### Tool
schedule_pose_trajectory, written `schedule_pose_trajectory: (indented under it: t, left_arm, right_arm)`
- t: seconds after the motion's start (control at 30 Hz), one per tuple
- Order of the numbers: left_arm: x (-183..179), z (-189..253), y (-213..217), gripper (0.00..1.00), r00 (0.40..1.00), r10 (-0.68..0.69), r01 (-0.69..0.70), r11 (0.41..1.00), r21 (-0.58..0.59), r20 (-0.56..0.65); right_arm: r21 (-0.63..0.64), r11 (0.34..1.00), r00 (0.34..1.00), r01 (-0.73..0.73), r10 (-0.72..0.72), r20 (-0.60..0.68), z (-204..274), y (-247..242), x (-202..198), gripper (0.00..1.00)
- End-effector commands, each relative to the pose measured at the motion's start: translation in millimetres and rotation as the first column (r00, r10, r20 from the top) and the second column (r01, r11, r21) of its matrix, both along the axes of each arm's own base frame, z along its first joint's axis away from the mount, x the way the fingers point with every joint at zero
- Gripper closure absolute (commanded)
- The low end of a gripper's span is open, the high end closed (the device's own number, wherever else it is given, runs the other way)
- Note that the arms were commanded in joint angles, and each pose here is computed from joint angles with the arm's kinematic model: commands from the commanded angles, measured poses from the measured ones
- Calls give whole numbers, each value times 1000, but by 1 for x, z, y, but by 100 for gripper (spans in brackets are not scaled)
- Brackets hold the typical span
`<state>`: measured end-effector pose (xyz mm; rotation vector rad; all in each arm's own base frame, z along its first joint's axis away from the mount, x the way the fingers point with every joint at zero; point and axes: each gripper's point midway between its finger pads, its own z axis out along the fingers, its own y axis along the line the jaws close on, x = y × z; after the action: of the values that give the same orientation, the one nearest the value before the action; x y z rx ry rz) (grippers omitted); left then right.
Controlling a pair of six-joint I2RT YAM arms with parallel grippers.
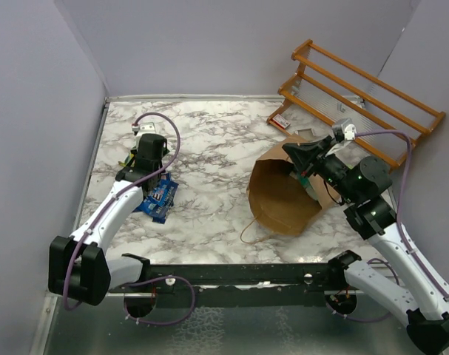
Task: Take the snacks out of the paper bag
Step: Place the snack at the center of the board.
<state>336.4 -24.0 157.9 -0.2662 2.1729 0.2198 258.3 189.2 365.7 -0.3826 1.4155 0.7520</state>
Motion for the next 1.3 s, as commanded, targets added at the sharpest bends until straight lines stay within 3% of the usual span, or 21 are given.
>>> schedule_pose_trajectory:
  t: [0.0,0.43,0.7,0.83,0.93,1.07,1.27]
  left_arm:
    - [6,-3,5,100,1000,-24,24,999,24,4]
    - [3,-43,11,100,993,1,-4,1000,-28,-122]
    - [5,-36,15,61,992,24,-35,995,-88,-123]
    - [10,-18,-4,58,994,-69,54,986,-161,-90]
    - [12,14,-32,58,983,-181,181,948,-263,25]
    - [-2,68,-87,51,888,-379,450,831,-327,260]
    - [-66,133,-168,44,616,-542,760,601,-248,572]
  right_arm:
    - [4,1000,999,13,-14,44,15,-5,-4,98]
    - [26,999,999,37,-37,26,10,-9,-5,98]
    - [34,998,997,54,-56,57,25,-13,-6,98]
    - [25,999,998,36,-37,49,22,-10,-7,98]
    - [6,1000,999,-3,3,35,15,-5,-10,98]
    - [3,1000,1000,-10,10,26,13,-4,-11,98]
    - [22,1000,999,-4,3,39,22,-5,-13,98]
